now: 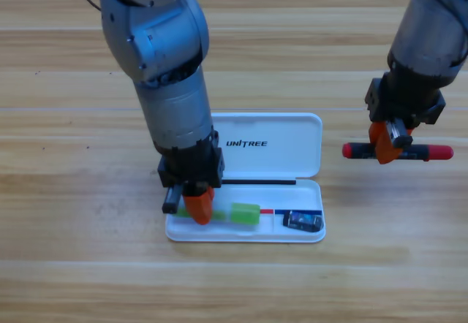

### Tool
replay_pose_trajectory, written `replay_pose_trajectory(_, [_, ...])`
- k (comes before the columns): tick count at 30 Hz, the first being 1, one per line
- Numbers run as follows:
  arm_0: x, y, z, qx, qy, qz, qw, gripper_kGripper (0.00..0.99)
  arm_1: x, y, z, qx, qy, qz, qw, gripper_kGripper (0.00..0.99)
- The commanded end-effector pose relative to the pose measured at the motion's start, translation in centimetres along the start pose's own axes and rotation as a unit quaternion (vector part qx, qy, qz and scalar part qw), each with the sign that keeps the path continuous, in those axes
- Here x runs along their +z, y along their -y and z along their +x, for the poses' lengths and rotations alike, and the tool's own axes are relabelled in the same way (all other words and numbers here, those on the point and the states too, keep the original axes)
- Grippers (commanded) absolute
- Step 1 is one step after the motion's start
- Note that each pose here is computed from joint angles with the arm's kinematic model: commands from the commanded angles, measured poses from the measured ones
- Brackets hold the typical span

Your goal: Clean up eraser and pencils

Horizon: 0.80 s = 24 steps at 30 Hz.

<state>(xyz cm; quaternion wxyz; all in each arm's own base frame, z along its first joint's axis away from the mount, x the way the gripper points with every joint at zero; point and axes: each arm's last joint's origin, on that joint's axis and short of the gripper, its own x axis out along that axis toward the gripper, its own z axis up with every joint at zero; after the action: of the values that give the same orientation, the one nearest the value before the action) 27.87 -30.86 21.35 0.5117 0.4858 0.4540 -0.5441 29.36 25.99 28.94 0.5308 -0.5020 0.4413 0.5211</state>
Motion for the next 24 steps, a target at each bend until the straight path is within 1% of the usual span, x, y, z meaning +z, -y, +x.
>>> replay_pose_trajectory(1, [-0.6, -0.5, 2.6, -0.025, -0.018, -0.021, 0.9993, 0.273, 1.3, -2.6, -0.1, 0.019, -0.006, -0.026, 0.999, 0.0])
replay_pose_trajectory(2, [-0.6, -0.5, 2.5, -0.025, -0.019, -0.022, 0.9993, 0.558, 1.4, -2.6, 0.0, 0.02, -0.006, -0.027, 0.999, 0.0])
replay_pose_trajectory(3, [-0.6, -0.5, 2.5, -0.024, -0.019, -0.025, 0.9992, 0.799, 1.4, -2.7, 0.0, 0.021, -0.007, -0.026, 0.999, 0.0])
replay_pose_trajectory(4, [-0.6, -0.4, 2.4, -0.024, -0.019, -0.025, 0.9992, 0.942, 1.4, -2.7, 0.0, 0.02, -0.006, -0.025, 0.999, 0.0])
replay_pose_trajectory(5, [-0.6, -0.5, 2.3, -0.022, -0.019, -0.028, 0.9992, 0.986, 1.4, -2.7, 0.0, 0.021, -0.006, -0.025, 0.999, 0.0])
replay_pose_trajectory(12, [-0.7, -0.4, 2.0, -0.016, -0.022, -0.038, 0.9989, 0.99, 1.5, -2.8, -0.1, 0.02, -0.005, -0.024, 1.0, 0.0])
replay_pose_trajectory(17, [-0.7, -0.3, 1.1, -0.011, -0.021, -0.044, 0.9987, 0.99, 2.4, -3.4, -0.2, 0.021, 0.001, -0.031, 0.999, 0.0])
replay_pose_trajectory(19, [-0.6, -0.2, -0.5, -0.005, -0.015, -0.044, 0.9989, 0.99, 3.1, -3.6, -0.2, 0.019, 0.004, -0.035, 0.999, 0.0])
replay_pose_trajectory(22, [-1.3, 0.9, -4.1, 0.014, 0.004, -0.039, 0.9991, 0.99, 4.5, -3.5, 0.4, 0.019, 0.005, -0.039, 0.999, 0.0])
replay_pose_trajectory(24, [-2.7, 1.1, -6.7, 0.029, 0.016, -0.05, 0.9982, 0.99, 5.7, -3.4, 1.1, 0.02, 0.006, -0.041, 0.999, 0.0])
